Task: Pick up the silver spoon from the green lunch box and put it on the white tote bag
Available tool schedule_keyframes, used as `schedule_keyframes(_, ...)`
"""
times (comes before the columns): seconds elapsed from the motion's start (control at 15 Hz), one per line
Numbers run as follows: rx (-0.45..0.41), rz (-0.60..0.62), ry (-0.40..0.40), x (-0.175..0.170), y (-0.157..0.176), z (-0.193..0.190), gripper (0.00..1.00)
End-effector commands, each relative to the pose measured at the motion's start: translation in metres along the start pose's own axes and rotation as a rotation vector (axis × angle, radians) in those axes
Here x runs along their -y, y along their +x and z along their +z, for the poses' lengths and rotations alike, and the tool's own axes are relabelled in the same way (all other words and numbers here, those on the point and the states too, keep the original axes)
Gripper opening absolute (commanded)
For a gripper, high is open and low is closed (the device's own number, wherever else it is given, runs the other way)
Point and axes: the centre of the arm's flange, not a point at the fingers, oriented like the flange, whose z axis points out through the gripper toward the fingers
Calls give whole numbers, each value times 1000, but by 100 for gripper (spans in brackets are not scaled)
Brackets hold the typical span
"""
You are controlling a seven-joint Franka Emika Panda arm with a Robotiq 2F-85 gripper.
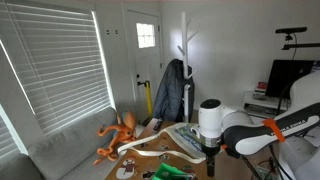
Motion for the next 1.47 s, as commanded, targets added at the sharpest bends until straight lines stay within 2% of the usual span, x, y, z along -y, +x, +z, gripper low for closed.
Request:
schedule_keyframes(0.0,0,0,0,0,0,0,100)
schedule_keyframes(0.47,0,0,0,0,0,0,100)
schedule_keyframes(0.93,-116,89,79,-1,29,-58,100)
schedule_keyframes(1.2,-124,69,142,20,48,-74,100)
schedule_keyframes(1.4,-89,50,165,32,60,-70,100)
